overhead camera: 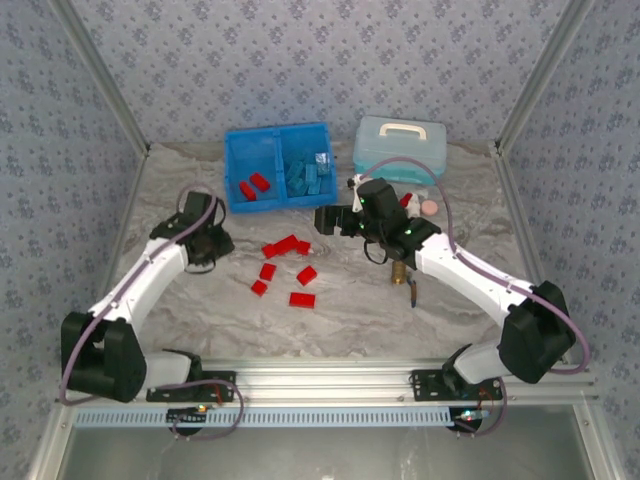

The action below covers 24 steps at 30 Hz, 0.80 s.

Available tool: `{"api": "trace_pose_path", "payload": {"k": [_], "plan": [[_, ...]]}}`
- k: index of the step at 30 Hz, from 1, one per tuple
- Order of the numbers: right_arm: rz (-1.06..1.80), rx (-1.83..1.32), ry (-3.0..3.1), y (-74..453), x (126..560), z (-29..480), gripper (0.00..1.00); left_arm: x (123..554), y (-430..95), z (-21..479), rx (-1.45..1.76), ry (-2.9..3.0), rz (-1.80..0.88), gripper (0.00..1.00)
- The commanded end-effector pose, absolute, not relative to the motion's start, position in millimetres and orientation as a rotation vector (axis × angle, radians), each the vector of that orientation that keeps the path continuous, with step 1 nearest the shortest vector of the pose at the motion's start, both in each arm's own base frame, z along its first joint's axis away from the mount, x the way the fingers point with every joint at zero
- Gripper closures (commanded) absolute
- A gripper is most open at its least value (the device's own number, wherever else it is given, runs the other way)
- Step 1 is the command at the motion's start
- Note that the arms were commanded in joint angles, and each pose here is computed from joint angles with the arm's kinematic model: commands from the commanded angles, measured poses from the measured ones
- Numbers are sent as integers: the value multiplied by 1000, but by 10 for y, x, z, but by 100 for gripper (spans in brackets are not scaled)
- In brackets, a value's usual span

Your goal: Sort the legos into containers by color

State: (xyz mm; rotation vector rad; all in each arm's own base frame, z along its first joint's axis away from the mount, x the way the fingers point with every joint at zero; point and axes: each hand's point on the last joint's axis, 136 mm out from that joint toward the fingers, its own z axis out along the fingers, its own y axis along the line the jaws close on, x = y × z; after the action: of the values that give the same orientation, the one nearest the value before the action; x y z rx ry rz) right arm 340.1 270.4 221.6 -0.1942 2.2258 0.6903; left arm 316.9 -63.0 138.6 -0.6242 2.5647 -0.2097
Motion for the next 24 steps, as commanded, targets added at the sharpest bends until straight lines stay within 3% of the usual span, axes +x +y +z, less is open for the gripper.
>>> {"api": "trace_pose_path", "payload": {"k": [1,6,14,19,24], "plan": [[724,-190,2201,2701,3345,2371,0,3659,-668,1696,-567,2470,-188,70],[711,-189,2216,2666,3298,2339,0,4369,-804,1878,-500,2421,-168,71],[686,-166,2220,2577,3243,2353,0,5298,-930,1631,-423,2447,-59,71],[686,-158,2227,2567,3227,2335,0,5630,-1080,1443,-365,2484,-61,71],[685,-150,2231,2564,3230,2315,0,5798,-1203,1279,-324,2495,-43,63]]}}
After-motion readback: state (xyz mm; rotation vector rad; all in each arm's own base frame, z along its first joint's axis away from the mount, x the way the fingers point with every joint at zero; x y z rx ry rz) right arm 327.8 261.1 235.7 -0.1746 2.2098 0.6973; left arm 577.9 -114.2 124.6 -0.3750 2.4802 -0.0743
